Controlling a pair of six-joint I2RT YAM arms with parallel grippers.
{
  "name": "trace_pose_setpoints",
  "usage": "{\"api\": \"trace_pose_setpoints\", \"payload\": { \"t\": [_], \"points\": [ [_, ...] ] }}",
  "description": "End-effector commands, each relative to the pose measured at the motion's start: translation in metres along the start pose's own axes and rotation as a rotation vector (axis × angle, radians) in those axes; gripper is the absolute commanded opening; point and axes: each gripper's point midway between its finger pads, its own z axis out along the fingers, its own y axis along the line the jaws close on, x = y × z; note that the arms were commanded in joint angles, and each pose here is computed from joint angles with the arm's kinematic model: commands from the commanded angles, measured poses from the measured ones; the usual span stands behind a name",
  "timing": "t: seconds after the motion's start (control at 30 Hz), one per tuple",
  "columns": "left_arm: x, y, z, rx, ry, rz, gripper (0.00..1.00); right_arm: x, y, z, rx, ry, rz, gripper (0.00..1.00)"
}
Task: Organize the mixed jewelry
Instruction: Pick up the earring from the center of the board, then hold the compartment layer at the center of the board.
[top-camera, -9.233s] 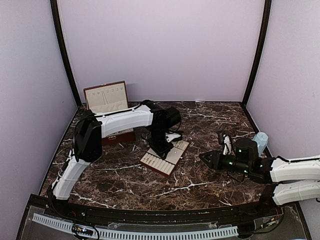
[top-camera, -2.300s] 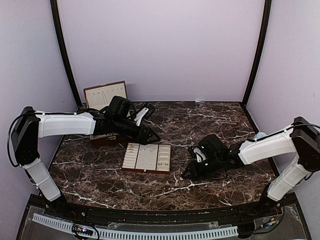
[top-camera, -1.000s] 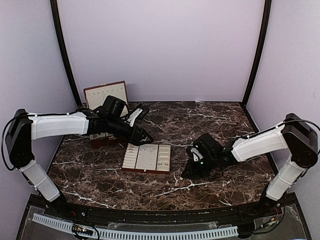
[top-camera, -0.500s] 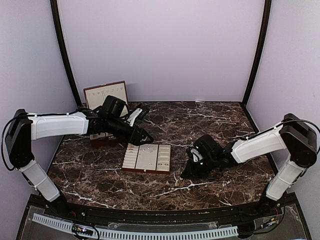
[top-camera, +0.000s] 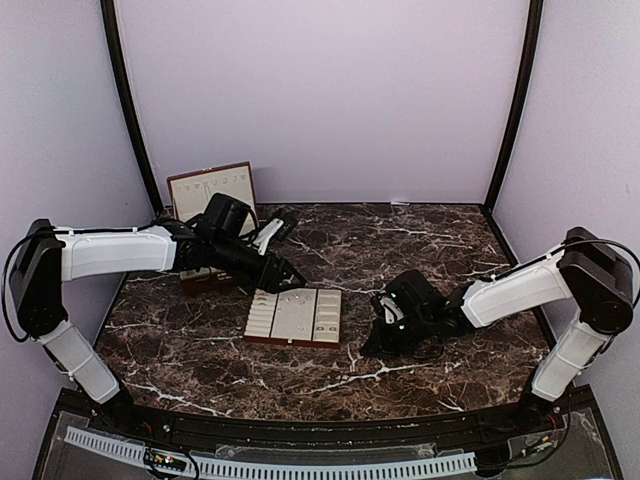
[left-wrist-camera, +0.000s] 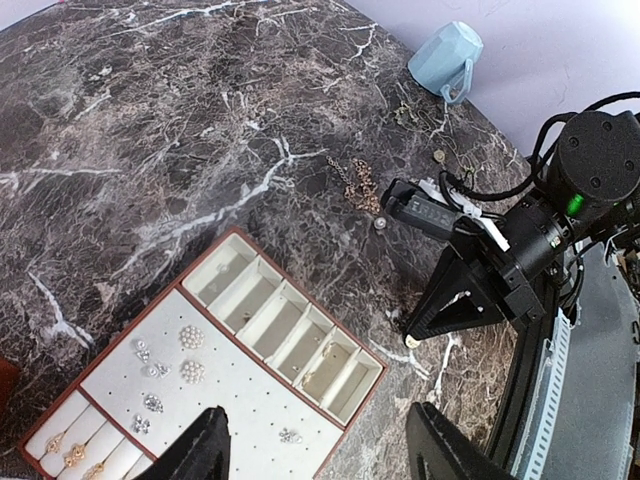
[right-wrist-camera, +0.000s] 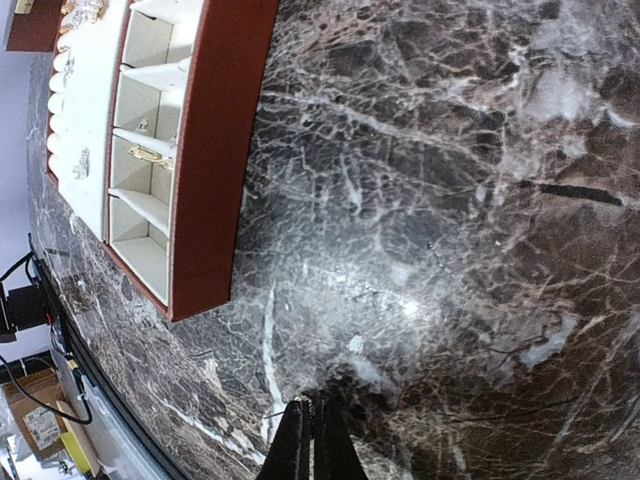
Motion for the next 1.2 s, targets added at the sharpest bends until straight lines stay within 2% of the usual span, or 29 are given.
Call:
{"api": "trace_pose_setpoints", "payload": {
  "t": [0.0,0.27,0.4,0.57,0.87,1.17],
  "points": [
    [-0.011,-0.001,-0.016,-0.020,-0.064,0.004,0.63,-0.006,0.001,-0.010,0.041,-0.040,-0.036,0.00],
    [-0.012,0.015,-0.034,-0.067,-0.132,-0.096,0.63,-0.026,0.005,-0.037,0.130,-0.125,-0.139,0.00],
    [0.012,0.039,-0.048,-0.100,-0.142,-0.233,0.64,-0.041,0.011,-0.053,0.174,-0.178,-0.226,0.00],
    [0.031,0.067,-0.076,-0.140,-0.217,-0.399,0.64,-0.063,0.026,-0.075,0.202,-0.269,-0.343,0.00],
    [0.067,0.092,-0.091,-0.137,-0.185,-0.559,0.67,-0.102,0.072,-0.096,0.207,-0.433,-0.604,0.00],
    [0.085,0.094,-0.083,-0.095,-0.136,-0.620,0.67,-0.117,0.118,-0.084,0.275,-0.556,-0.909,0.00]
  ]
}}
